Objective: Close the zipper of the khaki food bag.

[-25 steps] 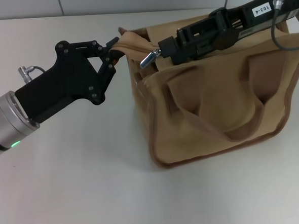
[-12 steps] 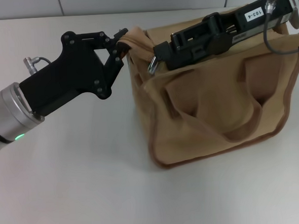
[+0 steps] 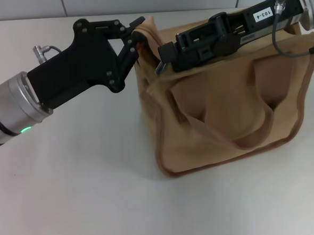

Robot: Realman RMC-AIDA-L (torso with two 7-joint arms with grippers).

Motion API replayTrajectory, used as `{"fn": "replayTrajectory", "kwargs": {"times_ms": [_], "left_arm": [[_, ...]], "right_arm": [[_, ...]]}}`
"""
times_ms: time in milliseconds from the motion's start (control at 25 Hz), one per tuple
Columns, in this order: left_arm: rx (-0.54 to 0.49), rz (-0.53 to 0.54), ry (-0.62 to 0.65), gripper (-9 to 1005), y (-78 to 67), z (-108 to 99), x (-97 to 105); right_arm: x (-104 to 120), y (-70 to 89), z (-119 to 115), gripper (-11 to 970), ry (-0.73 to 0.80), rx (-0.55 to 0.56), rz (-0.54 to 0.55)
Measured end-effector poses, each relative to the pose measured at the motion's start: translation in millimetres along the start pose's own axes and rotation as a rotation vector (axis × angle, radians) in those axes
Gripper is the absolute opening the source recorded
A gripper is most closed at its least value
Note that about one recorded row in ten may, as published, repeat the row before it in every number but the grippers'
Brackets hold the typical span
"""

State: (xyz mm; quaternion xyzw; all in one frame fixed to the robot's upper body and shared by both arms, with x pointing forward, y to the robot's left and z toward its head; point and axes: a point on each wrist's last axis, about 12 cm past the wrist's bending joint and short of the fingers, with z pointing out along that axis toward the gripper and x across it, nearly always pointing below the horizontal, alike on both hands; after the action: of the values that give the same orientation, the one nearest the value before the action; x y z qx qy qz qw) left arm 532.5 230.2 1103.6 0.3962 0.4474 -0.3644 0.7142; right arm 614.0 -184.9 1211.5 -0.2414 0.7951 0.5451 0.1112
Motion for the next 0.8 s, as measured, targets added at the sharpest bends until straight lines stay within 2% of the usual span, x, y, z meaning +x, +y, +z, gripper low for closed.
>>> {"fn": "replayTrajectory", "kwargs": {"times_ms": [800], "left_arm": [[0.018, -0.030, -0.018, 29, 9.4, 16.0, -3.9]], "right_arm": [[-0.2, -1.3, 4.8, 760, -0.010, 0.002, -0.004]]}}
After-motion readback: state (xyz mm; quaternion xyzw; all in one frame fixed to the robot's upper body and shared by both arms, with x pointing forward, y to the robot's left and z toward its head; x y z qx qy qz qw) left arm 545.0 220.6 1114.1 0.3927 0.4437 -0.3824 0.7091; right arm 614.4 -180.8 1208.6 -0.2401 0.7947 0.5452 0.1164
